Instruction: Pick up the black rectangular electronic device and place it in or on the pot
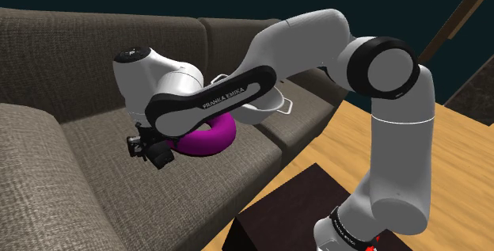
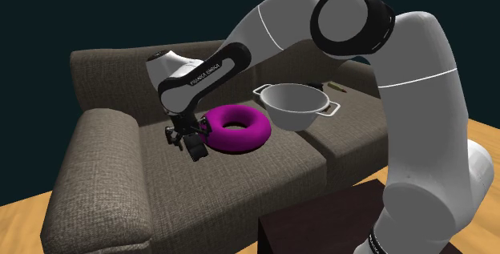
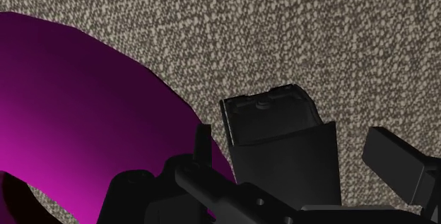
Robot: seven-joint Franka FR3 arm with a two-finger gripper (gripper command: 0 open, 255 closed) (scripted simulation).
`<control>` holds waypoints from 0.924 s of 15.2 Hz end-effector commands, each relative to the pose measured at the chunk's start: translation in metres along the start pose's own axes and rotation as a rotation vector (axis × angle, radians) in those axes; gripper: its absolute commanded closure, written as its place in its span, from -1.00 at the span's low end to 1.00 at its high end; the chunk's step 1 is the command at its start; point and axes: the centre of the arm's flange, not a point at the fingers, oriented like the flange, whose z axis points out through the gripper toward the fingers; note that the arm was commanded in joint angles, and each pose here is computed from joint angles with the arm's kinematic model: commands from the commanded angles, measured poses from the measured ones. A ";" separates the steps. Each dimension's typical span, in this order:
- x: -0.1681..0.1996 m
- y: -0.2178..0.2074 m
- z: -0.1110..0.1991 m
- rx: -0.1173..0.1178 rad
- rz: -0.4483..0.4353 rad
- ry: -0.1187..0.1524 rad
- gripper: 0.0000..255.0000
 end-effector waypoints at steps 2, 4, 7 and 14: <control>0.000 0.000 0.004 0.000 0.000 0.000 -1.00; 0.000 0.000 0.004 0.000 0.000 0.000 -1.00; 0.000 0.000 0.004 0.000 0.000 0.000 -1.00; 0.000 0.000 0.004 0.000 0.000 0.000 1.00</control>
